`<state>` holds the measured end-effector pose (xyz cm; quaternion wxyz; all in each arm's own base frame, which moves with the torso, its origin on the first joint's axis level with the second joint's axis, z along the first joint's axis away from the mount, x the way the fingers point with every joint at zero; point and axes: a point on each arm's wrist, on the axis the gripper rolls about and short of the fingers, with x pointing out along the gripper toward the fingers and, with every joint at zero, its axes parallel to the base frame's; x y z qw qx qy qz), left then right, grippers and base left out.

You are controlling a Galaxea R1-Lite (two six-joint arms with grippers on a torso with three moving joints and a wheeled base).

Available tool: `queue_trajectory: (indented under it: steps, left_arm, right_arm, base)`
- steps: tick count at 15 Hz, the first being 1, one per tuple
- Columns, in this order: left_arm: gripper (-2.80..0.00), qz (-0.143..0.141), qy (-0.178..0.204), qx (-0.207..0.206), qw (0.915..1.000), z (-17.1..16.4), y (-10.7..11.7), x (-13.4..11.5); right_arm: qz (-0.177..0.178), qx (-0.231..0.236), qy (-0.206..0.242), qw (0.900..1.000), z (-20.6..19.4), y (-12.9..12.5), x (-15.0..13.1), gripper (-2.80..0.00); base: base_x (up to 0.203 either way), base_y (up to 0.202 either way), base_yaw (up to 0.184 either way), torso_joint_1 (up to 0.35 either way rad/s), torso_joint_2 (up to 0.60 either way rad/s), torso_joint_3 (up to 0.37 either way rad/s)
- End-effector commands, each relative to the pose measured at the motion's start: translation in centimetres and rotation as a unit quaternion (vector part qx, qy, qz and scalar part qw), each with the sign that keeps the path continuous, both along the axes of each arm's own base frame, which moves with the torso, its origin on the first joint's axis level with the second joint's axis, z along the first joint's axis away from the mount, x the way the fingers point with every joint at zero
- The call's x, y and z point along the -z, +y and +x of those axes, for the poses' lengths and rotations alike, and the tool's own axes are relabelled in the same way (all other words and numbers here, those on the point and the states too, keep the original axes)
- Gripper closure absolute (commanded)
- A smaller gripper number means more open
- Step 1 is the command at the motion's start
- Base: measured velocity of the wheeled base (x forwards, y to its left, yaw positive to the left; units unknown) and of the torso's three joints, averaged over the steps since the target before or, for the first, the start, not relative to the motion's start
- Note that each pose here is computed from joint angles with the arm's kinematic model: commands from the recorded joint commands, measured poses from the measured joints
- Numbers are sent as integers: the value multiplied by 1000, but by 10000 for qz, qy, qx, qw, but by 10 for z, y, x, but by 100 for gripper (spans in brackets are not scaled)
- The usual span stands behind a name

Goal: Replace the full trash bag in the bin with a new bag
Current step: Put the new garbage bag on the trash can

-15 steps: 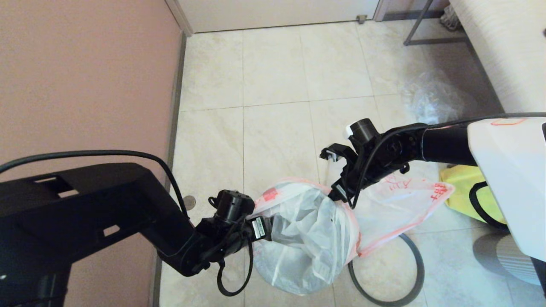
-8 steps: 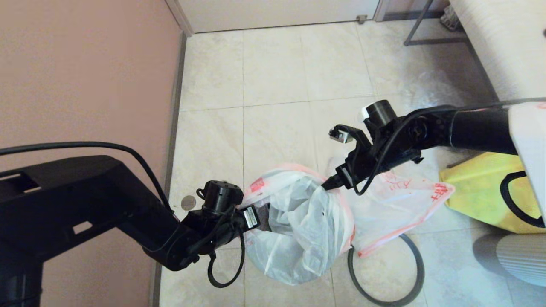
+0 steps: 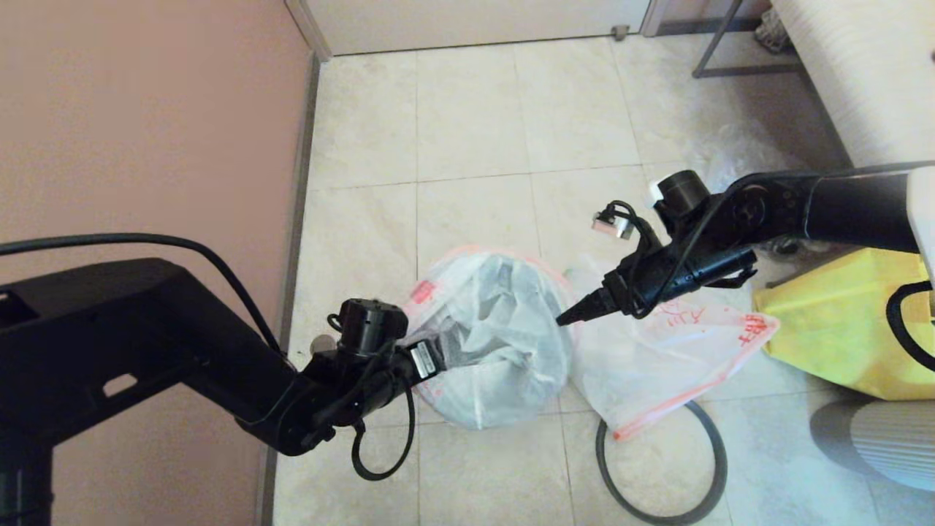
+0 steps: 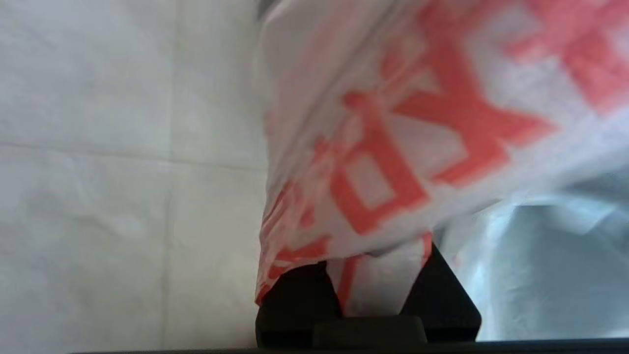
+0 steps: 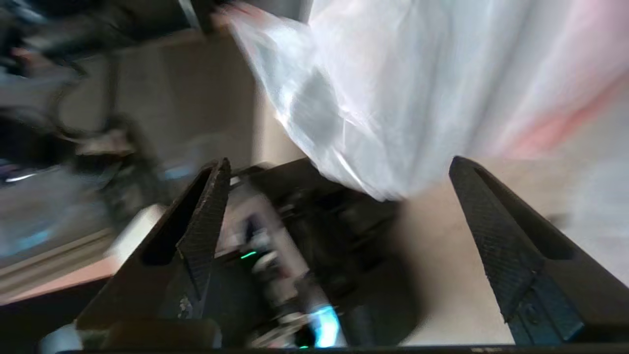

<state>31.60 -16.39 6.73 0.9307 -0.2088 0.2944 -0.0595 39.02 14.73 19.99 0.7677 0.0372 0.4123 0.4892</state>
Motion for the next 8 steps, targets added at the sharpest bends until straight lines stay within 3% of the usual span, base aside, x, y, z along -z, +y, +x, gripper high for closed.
queue_trajectory:
  steps: [1, 6, 8]
  left_arm:
    - [0, -58, -89, -27, 9999, -2, 2, -8]
    - [0, -15, -9, -27, 10000, -3, 3, -4]
    - [0, 9, 45, -6, 10000, -3, 2, 1]
  right_arm:
    - [86, -3, 143, 9999, 1, -4, 1, -280]
    - [315, 33, 207, 9993, -19, -11, -29, -280]
    - [284, 191, 324, 9989, -27, 2, -36, 0]
  base:
    - [0, 0, 0, 0, 0, 0]
    - [0, 0, 0, 0, 0, 0]
    - [0, 0, 0, 0, 0, 0]
